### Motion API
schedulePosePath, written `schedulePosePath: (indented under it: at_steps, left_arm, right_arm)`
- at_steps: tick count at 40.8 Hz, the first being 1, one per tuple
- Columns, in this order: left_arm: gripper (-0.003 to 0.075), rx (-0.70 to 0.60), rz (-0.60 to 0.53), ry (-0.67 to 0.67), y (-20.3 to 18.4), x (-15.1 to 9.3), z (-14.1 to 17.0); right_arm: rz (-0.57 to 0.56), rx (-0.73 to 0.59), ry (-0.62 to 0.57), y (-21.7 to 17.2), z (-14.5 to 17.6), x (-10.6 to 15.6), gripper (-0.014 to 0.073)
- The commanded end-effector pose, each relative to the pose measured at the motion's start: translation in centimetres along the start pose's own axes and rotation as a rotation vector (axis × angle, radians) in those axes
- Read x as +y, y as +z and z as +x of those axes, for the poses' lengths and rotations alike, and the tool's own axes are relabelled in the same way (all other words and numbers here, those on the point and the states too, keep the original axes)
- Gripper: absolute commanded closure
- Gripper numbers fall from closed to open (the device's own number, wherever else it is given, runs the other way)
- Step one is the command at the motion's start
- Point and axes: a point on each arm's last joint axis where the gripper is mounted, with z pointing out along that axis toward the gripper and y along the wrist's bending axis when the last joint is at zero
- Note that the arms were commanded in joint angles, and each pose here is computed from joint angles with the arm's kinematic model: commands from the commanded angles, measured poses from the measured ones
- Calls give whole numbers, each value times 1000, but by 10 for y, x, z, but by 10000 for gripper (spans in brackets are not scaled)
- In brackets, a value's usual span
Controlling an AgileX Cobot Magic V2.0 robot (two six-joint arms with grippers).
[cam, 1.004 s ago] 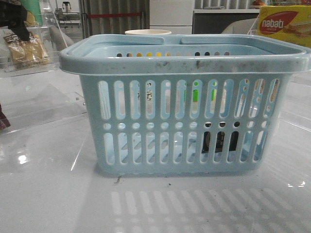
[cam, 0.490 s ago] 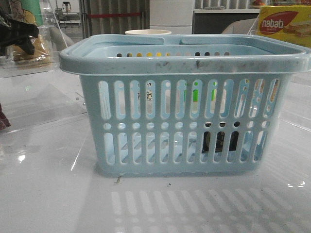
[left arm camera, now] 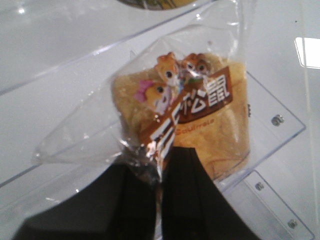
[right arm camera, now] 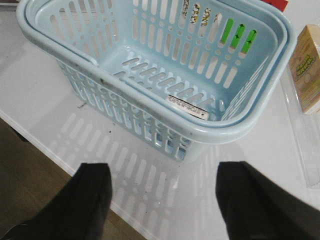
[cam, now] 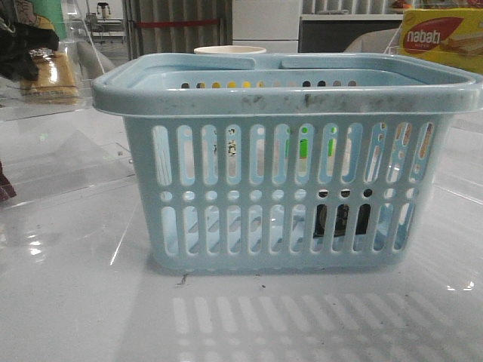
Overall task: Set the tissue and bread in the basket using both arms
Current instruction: 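Carry the bread cake over the basket and release it inside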
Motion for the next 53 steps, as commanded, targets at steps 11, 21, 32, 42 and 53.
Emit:
schedulePosePath:
  at_steps: [11, 21, 32, 42, 53]
  left_arm:
    - [629, -209, 82, 64, -126, -34, -74]
    - [629, -150, 231, 201, -189, -90, -72]
    - [629, -81, 439, 442, -206, -172, -42]
    - [599, 1, 527, 548, -191, -222, -13]
    - [267, 25, 552, 570, -187, -235, -4]
  right_arm:
    - [19, -92, -15, -7, -12, -1, 46]
    - [19, -92, -15, -7, -12, -1, 46]
    - [19, -92, -15, -7, -12, -1, 46]
    - [19, -92, -15, -7, -12, -1, 46]
    - [19, -92, -15, -7, -12, -1, 46]
